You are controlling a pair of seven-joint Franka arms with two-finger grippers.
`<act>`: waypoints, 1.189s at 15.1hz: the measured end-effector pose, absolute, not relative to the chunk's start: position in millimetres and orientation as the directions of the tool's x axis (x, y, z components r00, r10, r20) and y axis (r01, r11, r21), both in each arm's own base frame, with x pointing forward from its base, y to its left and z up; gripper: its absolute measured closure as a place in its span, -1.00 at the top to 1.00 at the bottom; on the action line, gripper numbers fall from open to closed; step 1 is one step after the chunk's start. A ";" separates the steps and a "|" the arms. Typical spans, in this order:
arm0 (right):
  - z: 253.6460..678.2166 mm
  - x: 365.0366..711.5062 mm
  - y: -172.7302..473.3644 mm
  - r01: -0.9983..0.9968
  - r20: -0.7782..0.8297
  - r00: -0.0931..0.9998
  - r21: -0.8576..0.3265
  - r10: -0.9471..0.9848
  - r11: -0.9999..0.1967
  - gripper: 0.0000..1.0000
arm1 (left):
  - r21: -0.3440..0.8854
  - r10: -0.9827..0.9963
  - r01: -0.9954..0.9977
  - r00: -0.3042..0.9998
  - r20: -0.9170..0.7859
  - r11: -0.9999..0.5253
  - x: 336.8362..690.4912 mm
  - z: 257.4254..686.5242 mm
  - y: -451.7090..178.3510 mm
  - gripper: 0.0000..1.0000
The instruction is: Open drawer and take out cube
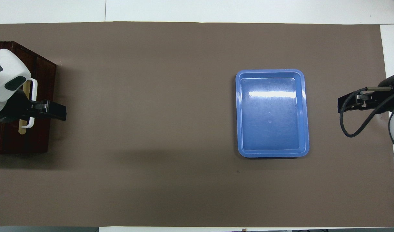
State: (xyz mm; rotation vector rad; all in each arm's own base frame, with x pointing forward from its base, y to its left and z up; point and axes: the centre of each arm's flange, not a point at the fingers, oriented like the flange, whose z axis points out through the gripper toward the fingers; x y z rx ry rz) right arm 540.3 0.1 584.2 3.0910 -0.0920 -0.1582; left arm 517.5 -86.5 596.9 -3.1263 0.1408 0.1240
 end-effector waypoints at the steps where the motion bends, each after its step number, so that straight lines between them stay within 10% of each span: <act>1: 584.2 540.3 0.1 -0.057 -0.101 0.993 0.048 -0.062 -0.997 1.00 | -0.006 -0.090 -0.091 0.993 -0.079 -0.996 517.5 596.9 -86.5 1.00; 8: 584.2 540.3 0.1 -0.057 -0.101 0.993 0.048 -0.062 -0.997 1.00 | -0.115 -0.102 -0.104 0.994 -0.028 -0.988 530.4 587.3 -75.0 1.00; 18: 584.2 540.3 0.1 -0.057 -0.101 0.993 0.048 -0.062 -0.997 1.00 | -0.356 -0.183 -0.195 0.981 -0.067 -0.914 580.6 439.6 -24.7 1.00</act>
